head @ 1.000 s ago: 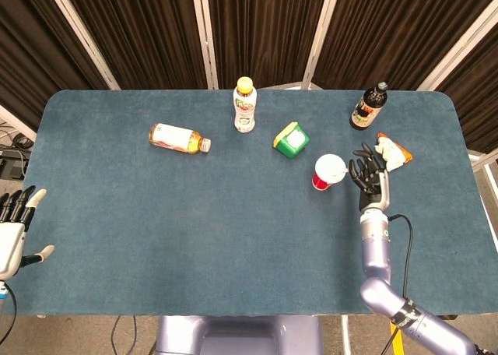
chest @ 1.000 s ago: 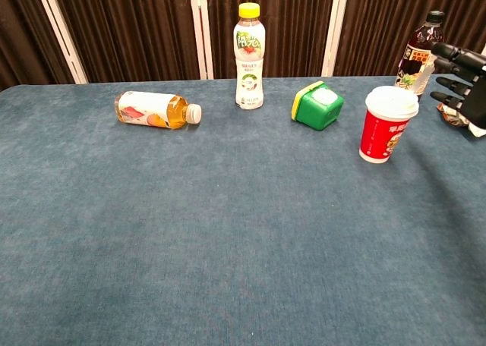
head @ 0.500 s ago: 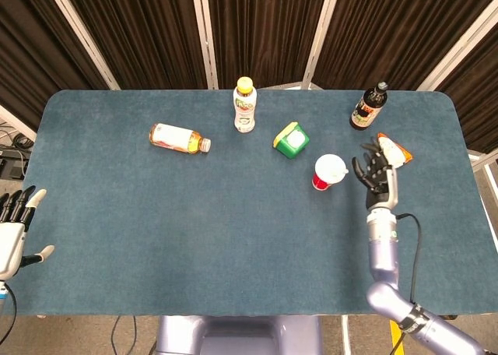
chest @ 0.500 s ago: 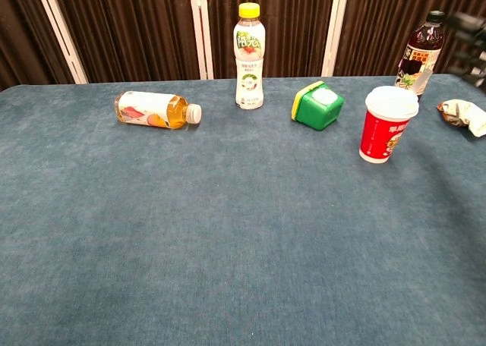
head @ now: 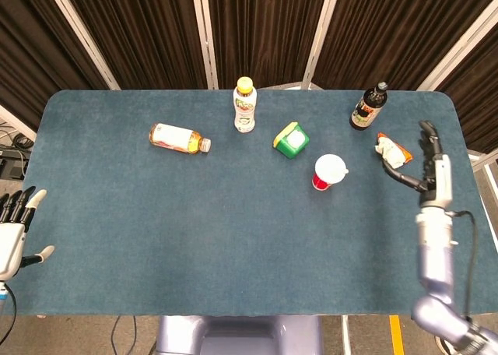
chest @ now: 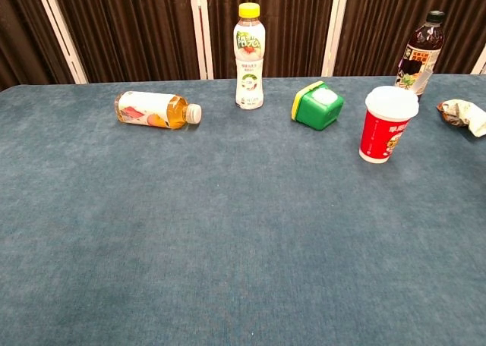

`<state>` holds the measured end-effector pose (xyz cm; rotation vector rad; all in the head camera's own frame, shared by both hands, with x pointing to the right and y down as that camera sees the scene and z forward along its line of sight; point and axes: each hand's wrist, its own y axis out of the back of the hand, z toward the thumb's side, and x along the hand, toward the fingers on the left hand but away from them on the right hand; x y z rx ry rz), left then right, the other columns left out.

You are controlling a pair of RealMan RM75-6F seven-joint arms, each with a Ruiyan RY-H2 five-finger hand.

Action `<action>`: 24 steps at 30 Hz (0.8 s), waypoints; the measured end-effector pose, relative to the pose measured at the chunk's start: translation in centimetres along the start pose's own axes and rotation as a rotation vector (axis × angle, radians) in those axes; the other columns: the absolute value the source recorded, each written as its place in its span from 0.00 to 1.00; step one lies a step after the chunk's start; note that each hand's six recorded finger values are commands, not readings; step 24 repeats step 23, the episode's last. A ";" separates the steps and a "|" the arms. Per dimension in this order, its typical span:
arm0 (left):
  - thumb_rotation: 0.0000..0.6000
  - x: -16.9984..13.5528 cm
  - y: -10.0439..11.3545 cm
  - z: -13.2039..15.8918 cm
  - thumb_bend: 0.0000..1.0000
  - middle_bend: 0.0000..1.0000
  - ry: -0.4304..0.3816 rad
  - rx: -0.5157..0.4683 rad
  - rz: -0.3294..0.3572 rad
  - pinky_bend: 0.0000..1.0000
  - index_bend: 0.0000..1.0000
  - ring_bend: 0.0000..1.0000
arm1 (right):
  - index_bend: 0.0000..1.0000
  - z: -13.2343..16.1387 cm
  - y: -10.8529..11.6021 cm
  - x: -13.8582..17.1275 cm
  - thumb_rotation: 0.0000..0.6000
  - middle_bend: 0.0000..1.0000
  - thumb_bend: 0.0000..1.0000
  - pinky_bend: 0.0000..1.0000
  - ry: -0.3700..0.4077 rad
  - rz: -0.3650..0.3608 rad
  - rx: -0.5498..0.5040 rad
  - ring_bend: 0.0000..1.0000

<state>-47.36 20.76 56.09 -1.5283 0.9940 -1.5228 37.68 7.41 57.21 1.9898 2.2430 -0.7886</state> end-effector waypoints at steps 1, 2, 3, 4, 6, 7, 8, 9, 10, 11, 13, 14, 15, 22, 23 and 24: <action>1.00 0.0 0.0 0.0 0.05 0.00 0.000 0.001 0.000 0.00 0.00 0.00 | 0.06 0.1 0.7 0.5 1.00 0.00 0.00 0.00 0.000 0.008 0.068 0.00; 1.00 0.0 0.0 0.0 0.05 0.00 0.000 0.001 0.001 0.00 0.00 0.00 | 0.04 0.2 1.5 1.2 1.00 0.00 0.00 0.00 0.000 0.021 0.165 0.00; 1.00 0.0 0.0 0.0 0.05 0.00 0.000 0.002 0.001 0.00 0.00 0.00 | 0.02 0.2 2.1 1.8 1.00 0.00 0.00 0.00 0.002 0.031 0.239 0.00; 1.00 0.0 0.0 0.1 0.05 0.00 0.000 0.002 0.002 0.00 0.00 0.00 | 0.01 0.0 2.5 2.4 1.00 0.00 0.00 0.00 0.006 0.040 0.313 0.00; 1.00 -0.1 0.0 0.1 0.05 0.00 0.001 0.002 0.003 0.00 0.00 0.00 | 0.00 -0.6 3.2 3.8 1.00 0.00 0.00 0.00 0.013 0.057 0.481 0.00; 1.00 -0.1 0.0 0.0 0.05 0.00 0.001 0.002 0.004 0.00 0.00 0.00 | 0.00 -1.0 3.5 4.5 1.00 0.00 0.00 0.00 0.015 0.063 0.553 0.00; 1.00 -0.1 0.0 0.0 0.05 0.00 0.001 0.001 0.004 0.00 0.00 0.00 | 0.00 -1.5 3.8 5.3 1.00 0.00 0.00 0.00 0.017 0.071 0.650 0.00; 1.00 -0.1 0.0 0.0 0.05 0.00 0.002 0.001 0.005 0.00 0.00 0.00 | 0.00 -1.9 4.1 6.0 1.00 0.00 0.00 0.00 0.018 0.077 0.725 0.00; 1.00 -0.2 0.0 0.0 0.05 0.00 0.002 0.001 0.006 0.00 0.00 0.00 | 0.00 -2.4 4.3 6.7 1.00 0.00 0.00 0.00 0.020 0.083 0.801 0.00; 1.00 -0.2 0.0 0.0 0.05 0.00 0.002 0.000 0.006 0.00 0.00 0.00 | 0.00 -3.0 4.6 7.8 1.00 0.00 0.00 0.00 0.023 0.091 0.902 0.00; 1.00 -0.2 0.0 0.0 0.05 0.00 0.001 0.000 0.006 0.00 0.00 0.00 | 0.00 -3.9 4.9 9.5 1.00 0.00 0.00 0.00 0.030 0.106 1.046 0.00; 1.00 -0.2 0.0 0.0 0.05 0.00 0.001 0.000 0.006 0.00 0.00 0.00 | 0.00 -4.6 5.1 10.7 1.00 0.00 0.00 0.00 0.036 0.115 1.131 0.00; 1.00 -0.2 0.0 0.0 0.05 0.00 0.000 0.000 0.007 0.00 0.00 0.00 | 0.00 -5.0 5.2 11.6 1.00 0.00 0.00 0.00 0.042 0.118 1.183 0.00; 1.00 -0.2 0.0 0.0 0.05 0.00 0.003 -0.002 0.007 0.00 0.00 0.00 | 0.00 -6.4 5.6 13.7 1.00 0.00 0.00 0.00 0.055 0.085 1.257 0.00; 1.00 -0.2 0.0 0.0 0.05 0.00 0.003 -0.002 0.008 0.00 0.00 0.00 | 0.00 -6.5 5.6 13.7 1.00 0.00 0.00 0.00 0.060 0.088 1.262 0.00; 1.00 -0.2 0.0 0.0 0.05 0.00 0.003 -0.002 0.008 0.00 0.00 0.00 | 0.00 -6.5 5.6 13.7 1.00 0.00 0.00 0.00 0.060 0.088 1.262 0.00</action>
